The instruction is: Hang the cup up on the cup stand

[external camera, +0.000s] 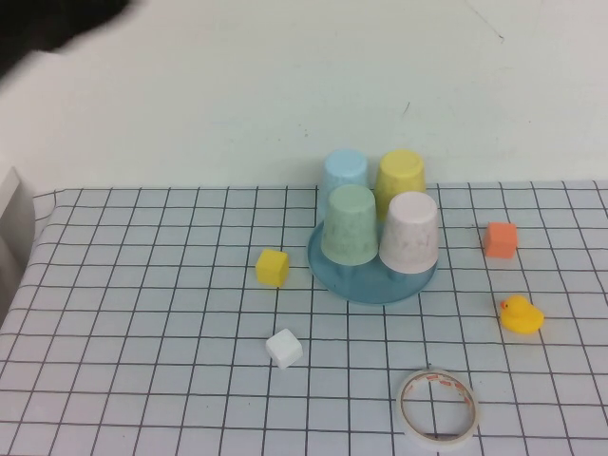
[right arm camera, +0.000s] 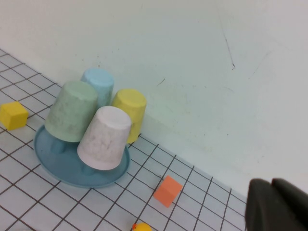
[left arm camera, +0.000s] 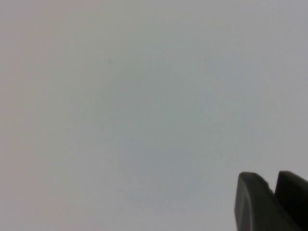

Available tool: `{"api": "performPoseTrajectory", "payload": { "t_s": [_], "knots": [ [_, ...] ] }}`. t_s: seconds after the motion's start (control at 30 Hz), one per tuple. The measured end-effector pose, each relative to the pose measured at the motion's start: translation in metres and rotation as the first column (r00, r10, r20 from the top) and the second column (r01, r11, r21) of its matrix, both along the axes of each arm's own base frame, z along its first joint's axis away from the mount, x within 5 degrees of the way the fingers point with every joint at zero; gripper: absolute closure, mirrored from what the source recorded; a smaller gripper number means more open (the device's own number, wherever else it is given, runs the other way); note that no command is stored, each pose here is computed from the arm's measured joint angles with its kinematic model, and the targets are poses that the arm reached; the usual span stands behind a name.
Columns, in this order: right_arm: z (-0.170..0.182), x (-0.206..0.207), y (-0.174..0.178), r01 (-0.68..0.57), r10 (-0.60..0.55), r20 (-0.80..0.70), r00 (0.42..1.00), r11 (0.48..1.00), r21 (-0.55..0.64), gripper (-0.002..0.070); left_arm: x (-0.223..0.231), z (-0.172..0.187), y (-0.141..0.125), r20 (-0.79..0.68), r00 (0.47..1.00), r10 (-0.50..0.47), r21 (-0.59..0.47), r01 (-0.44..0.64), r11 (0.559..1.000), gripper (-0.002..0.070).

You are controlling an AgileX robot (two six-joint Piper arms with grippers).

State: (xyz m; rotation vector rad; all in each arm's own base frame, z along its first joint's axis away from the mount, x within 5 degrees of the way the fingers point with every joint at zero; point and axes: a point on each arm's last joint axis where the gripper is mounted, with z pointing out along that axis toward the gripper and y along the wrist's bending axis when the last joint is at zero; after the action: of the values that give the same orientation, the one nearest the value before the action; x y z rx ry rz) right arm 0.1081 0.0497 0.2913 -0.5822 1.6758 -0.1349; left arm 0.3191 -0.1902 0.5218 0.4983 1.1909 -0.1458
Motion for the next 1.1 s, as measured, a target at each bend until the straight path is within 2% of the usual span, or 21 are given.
{"api": "performPoseTrajectory", "payload": {
  "t_s": [0.1,0.2,0.33,0.5,0.7,1.1],
  "knots": [
    [0.000,0.000,0.000,0.000,0.000,0.000,1.000,1.000,0.000,0.0678,-0.031,0.021,0.025,0.071,0.995,0.076,0.031,-0.078,0.996,0.0641],
    [0.000,0.000,0.000,0.000,0.000,0.000,1.000,1.000,0.000,0.0678,-0.060,0.031,0.052,0.111,0.976,0.186,0.074,-0.195,0.978,0.0664],
    [0.000,0.000,0.000,0.000,0.000,0.000,1.000,1.000,0.000,0.0678,-0.095,0.032,0.090,0.104,0.933,0.346,0.097,-0.356,0.930,0.0672],
    [0.000,0.000,0.000,0.000,0.000,0.000,1.000,1.000,0.000,0.0678,-0.131,0.026,0.129,0.039,0.871,0.490,0.051,-0.492,0.869,0.0675],
    [0.000,0.000,0.000,-0.002,0.002,0.000,1.000,1.000,0.000,0.0678,-0.159,0.019,0.150,0.007,0.853,0.522,0.002,-0.522,0.853,0.0675],
    [0.000,0.000,0.001,-0.009,0.009,0.001,1.000,1.000,0.002,0.0678,-0.167,0.012,0.166,-0.041,0.807,0.589,-0.016,-0.590,0.807,0.0675]
  ]
}}
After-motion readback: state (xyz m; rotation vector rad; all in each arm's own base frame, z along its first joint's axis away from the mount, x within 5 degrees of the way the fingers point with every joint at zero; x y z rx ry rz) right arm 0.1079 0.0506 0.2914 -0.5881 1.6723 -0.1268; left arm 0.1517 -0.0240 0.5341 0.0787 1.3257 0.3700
